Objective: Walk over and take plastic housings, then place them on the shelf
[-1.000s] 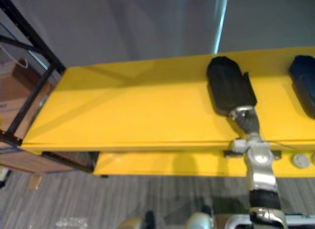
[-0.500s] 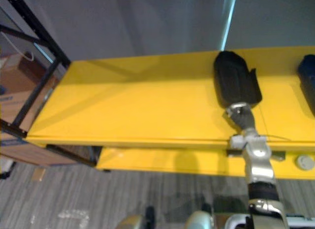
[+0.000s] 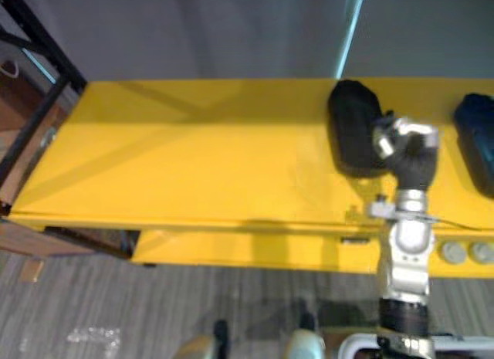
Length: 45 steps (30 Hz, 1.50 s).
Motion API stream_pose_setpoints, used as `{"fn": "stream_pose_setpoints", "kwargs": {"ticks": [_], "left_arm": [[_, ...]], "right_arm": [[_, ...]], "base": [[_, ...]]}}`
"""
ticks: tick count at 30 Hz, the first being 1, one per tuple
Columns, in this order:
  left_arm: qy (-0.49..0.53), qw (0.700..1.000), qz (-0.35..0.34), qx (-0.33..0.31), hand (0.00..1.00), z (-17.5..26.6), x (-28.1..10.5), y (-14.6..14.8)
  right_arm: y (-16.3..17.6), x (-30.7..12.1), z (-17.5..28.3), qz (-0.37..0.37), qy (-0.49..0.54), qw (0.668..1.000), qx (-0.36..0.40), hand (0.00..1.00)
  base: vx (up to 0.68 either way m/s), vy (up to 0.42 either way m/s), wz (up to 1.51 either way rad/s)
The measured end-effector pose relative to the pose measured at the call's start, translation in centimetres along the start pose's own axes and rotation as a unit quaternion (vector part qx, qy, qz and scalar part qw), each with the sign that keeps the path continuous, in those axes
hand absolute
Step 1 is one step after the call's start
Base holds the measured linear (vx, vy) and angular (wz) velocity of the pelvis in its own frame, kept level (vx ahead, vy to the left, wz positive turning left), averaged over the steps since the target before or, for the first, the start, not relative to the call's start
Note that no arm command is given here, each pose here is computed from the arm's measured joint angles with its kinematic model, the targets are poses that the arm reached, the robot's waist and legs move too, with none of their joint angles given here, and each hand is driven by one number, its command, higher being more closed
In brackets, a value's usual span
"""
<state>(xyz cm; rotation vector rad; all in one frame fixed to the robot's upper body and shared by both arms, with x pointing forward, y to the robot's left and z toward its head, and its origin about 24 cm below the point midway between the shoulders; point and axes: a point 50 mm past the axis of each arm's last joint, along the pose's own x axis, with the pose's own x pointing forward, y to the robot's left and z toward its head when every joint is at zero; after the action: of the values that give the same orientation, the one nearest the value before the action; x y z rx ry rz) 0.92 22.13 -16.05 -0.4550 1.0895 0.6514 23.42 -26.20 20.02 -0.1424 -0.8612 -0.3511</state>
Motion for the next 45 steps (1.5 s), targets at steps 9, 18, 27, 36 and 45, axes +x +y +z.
{"fn": "stream_pose_setpoints", "kwargs": {"ticks": [9, 18, 27, 36, 45], "left_arm": [[0.001, 1.0, 0.01, -0.001, 0.0, -0.4, 0.1, -0.3], [-0.005, 0.982, -0.009, 0.191, 0.0, 0.3, 0.5, -1.7], [0.02, 0.955, -0.037, 0.292, 0.0, 1.1, 1.2, -2.8], [-0.014, 0.956, -0.051, 0.29, 0.0, 3.0, 1.5, -3.8], [-0.106, 0.952, -0.064, 0.279, 0.0, 5.9, 1.5, -6.4]], "right_arm": [[-7.3, -10.2, -3.0, -0.203, 0.204, 0.957, -0.023, 0.0], [-7.3, -22.9, -5.6, -0.284, 0.433, 0.85, -0.092, 0.0], [-9.2, -21.4, -5.4, -0.297, 0.403, 0.856, -0.128, 0.0], [-7.5, -17.5, -6.6, -0.214, 0.36, 0.906, -0.064, 0.0], [-1.8, -7.2, -8.3, -0.119, 0.253, 0.96, 0.034, 0.0]], "base": [[0.04, 0.005, -0.28], [0.0, 0.023, -0.28], [-0.01, -0.009, -0.5], [-0.01, 0.029, -0.78], [-0.18, 0.219, -0.55]]}}
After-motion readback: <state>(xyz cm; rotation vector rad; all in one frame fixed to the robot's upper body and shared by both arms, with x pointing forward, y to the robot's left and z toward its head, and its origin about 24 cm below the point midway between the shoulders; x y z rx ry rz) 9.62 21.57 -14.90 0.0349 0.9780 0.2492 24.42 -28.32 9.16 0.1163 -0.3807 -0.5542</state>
